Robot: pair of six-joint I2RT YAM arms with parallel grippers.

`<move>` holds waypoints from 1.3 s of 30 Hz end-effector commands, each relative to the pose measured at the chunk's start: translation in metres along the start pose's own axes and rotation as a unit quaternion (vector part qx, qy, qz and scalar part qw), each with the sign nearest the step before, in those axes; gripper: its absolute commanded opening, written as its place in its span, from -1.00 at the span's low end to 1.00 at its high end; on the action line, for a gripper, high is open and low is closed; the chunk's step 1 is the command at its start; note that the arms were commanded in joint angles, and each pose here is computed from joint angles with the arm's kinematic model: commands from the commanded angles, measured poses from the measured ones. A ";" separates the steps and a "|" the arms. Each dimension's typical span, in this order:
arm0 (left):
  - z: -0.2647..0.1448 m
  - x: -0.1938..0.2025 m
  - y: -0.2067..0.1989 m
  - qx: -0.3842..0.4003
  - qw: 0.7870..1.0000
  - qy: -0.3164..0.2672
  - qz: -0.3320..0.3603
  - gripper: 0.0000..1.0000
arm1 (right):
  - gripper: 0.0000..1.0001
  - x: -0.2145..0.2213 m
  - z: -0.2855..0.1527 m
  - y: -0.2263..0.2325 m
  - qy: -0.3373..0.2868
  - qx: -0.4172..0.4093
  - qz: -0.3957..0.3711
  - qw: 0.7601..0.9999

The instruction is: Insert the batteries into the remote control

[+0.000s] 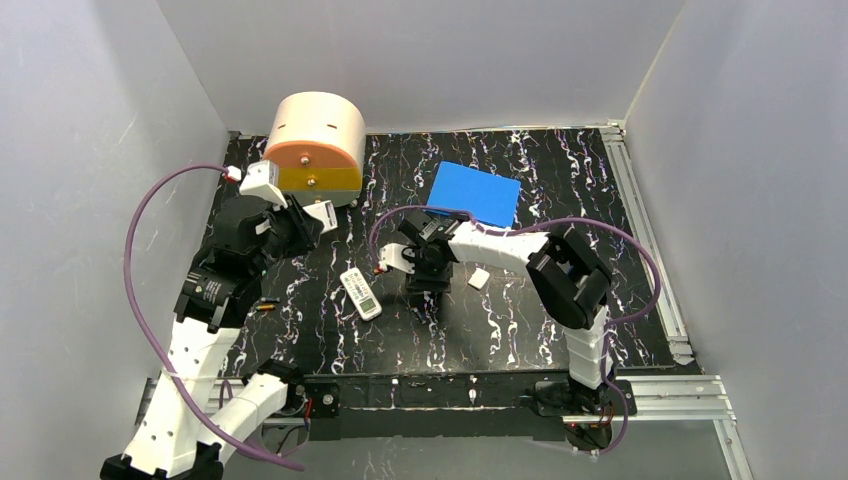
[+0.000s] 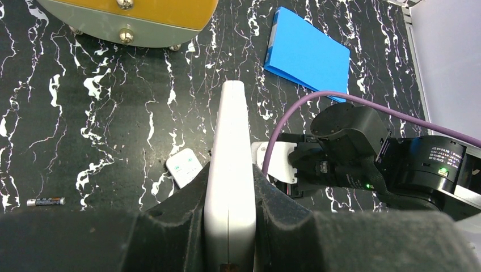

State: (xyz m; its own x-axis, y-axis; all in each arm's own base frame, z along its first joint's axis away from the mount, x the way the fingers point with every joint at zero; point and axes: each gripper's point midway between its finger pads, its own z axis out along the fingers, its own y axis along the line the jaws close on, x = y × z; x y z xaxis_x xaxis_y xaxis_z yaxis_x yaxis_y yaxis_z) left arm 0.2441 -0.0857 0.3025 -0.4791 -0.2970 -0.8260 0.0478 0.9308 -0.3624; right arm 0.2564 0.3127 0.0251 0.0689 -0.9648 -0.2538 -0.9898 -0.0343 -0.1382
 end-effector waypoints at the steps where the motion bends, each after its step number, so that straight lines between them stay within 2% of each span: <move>1: -0.005 -0.013 -0.005 0.011 1.000 -0.022 -0.003 -1.00 | 0.15 -0.014 0.012 0.002 -0.029 -0.015 -0.013 0.999; 4: -0.004 -0.010 -0.006 0.013 1.000 -0.020 -0.005 -1.00 | -0.12 -0.002 0.014 0.005 -0.003 -0.021 -0.003 1.000; 10: -0.002 -0.009 -0.013 0.032 0.999 -0.016 -0.014 -1.00 | -0.50 0.015 0.006 0.001 0.023 -0.001 0.021 1.000; 16: 0.000 -0.007 -0.015 0.037 0.999 -0.014 -0.019 -1.00 | -0.61 0.014 0.008 -0.004 0.006 0.005 0.059 0.998; 19: 0.000 -0.008 -0.015 0.038 0.999 -0.015 -0.019 -1.00 | -0.75 0.014 0.012 -0.003 0.002 0.005 0.075 0.997; 21: 0.001 -0.009 -0.016 0.039 0.999 -0.016 -0.021 -1.00 | -0.93 0.011 0.010 -0.006 -0.006 0.012 0.091 0.996; 24: 0.002 -0.009 -0.017 0.042 0.999 -0.017 -0.023 -1.00 | -0.97 0.002 -0.001 -0.022 -0.041 0.039 0.145 0.988; 29: 0.015 0.002 -0.028 0.078 0.997 -0.002 -0.027 -1.00 | -0.97 -0.015 -0.051 -0.052 -0.149 0.073 0.264 0.950; 32: 0.023 0.010 -0.038 0.110 0.993 0.008 -0.030 -1.00 | -0.97 -0.008 -0.079 -0.063 -0.179 0.101 0.321 0.924; 36: 0.030 0.019 -0.074 0.214 0.976 0.033 -0.031 -1.00 | -0.97 0.007 -0.119 -0.073 -0.198 0.132 0.439 0.866; 39: 0.033 0.021 -0.100 0.291 0.955 0.045 -0.041 -1.00 | -0.97 0.009 -0.151 -0.071 -0.226 0.118 0.498 0.829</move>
State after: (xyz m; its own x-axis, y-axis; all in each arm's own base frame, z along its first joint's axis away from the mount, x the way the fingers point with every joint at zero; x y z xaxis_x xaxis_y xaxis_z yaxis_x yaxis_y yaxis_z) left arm 0.2601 -0.1509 0.2762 -0.5793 -0.3224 -0.7486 0.2593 0.7978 -0.5443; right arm 0.3103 0.2732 0.1345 -0.5558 -0.5224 -0.6467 -0.6984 0.7154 0.0223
